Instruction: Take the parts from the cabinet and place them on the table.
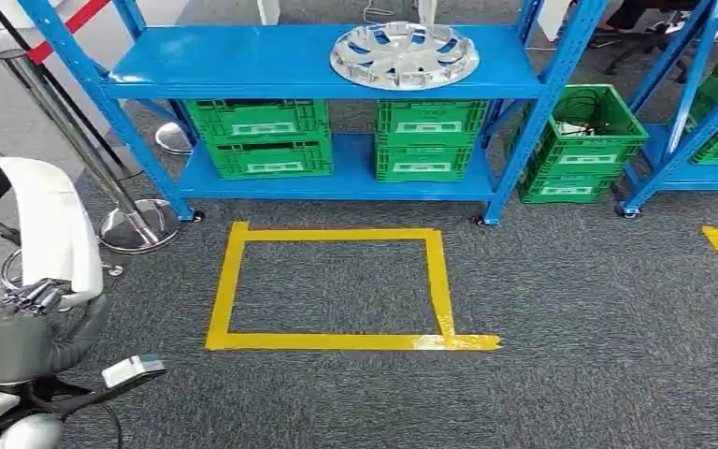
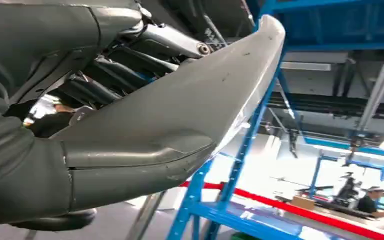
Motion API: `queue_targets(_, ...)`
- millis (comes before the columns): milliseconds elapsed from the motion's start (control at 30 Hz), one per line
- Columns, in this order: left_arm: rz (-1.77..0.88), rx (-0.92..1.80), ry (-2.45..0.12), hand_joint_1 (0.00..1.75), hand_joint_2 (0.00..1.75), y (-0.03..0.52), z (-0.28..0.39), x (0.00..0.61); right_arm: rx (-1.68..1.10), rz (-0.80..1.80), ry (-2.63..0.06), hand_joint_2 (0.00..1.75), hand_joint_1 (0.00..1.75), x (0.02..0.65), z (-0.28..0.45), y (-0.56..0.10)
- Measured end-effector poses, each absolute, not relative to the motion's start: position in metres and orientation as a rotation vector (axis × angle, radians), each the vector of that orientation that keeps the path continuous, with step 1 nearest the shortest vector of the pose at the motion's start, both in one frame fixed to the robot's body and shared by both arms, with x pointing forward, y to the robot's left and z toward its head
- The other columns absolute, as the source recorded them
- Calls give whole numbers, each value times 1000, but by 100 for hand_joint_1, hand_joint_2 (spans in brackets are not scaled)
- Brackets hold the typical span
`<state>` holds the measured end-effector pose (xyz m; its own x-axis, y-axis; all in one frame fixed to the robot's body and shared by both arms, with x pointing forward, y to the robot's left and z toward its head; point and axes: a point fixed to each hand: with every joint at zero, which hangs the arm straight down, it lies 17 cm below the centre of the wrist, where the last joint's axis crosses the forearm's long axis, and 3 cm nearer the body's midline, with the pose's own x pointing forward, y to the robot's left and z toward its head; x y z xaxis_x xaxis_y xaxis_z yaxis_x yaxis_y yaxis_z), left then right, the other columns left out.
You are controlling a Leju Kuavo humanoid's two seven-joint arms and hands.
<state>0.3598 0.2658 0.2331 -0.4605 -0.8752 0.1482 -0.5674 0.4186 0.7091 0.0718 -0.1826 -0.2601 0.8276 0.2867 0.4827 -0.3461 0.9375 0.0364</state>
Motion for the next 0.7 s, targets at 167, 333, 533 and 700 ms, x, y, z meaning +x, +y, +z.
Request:
queue_targets(167,-810,1208,-2178,175,175,263,232,360,128,336,-492,0,0,72,-260,-182)
queue_targets(333,-810,1205,-2195,175,175,259,237,363,129,336,-493,0,0,73,-260,-182)
queue_targets(533,-812,1199,-2212,175,175,255,242,366,130,337,-495,0,0,76,-259,-182)
queue_targets(700,-807,1191,-2220,175,175,253,243,367,133,336,-494,0,0,75,-259,-181)
